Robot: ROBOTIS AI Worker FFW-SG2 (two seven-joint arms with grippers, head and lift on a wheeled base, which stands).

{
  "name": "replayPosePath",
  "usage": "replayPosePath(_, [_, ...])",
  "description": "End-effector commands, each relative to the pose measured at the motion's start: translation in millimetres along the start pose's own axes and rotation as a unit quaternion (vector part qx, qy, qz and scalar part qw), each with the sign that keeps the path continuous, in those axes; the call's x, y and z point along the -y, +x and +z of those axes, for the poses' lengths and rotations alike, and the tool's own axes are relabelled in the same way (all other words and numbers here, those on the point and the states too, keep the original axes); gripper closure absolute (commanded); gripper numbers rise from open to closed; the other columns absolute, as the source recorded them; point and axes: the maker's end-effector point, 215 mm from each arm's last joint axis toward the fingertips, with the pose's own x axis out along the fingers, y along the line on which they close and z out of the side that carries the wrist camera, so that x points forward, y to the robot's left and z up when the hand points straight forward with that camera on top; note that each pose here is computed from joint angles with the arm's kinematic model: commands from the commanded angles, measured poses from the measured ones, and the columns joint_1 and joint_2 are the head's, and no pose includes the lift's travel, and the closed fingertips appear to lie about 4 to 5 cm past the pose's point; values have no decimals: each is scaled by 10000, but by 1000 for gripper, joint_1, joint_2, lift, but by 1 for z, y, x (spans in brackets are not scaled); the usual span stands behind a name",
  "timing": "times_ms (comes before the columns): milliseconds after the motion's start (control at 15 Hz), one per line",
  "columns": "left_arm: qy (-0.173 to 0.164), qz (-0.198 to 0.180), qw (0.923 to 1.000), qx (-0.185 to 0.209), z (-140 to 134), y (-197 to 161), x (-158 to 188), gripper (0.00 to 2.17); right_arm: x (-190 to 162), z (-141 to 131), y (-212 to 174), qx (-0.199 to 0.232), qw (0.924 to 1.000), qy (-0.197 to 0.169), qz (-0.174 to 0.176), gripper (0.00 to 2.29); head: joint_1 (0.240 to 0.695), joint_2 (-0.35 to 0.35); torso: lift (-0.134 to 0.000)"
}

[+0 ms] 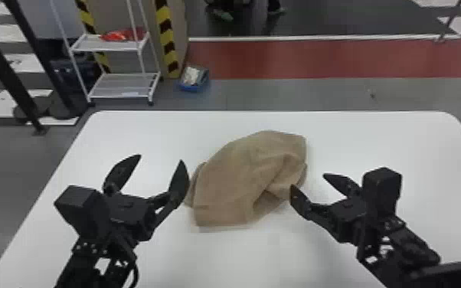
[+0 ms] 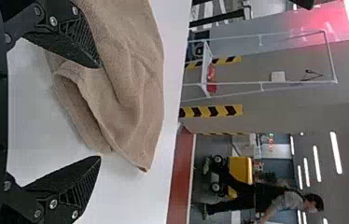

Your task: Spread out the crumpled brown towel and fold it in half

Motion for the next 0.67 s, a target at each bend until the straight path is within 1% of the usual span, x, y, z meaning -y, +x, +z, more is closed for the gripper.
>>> replayPosePath(0, [17, 11, 10000, -12, 0, -3, -3, 140, -8, -3, 16, -129, 9998, -103, 139, 255, 695, 82, -123])
replayPosePath(133, [24, 23, 10000, 0, 1, -3, -5, 140, -12, -12, 24, -320, 9992, -54, 250, 286, 695, 98, -123])
replayPosePath(333, [7, -16, 10000, 13, 3, -3, 0, 140, -22, -24, 30, -526, 9973, 66, 511, 289, 695, 117, -123])
replayPosePath(400, [6, -20, 10000, 28, 5, -3, 0, 140, -24, -23, 30, -514, 9972, 99, 540, 367, 695, 120, -123])
replayPosePath(533, [6, -36, 10000, 28, 5, -3, 1, 140, -29, -31, 31, -730, 9948, 210, 673, 599, 695, 121, -123])
replayPosePath(600, [3, -37, 10000, 20, 4, -4, 1, 140, -33, -29, 30, -722, 9943, 217, 756, 893, 695, 124, -123])
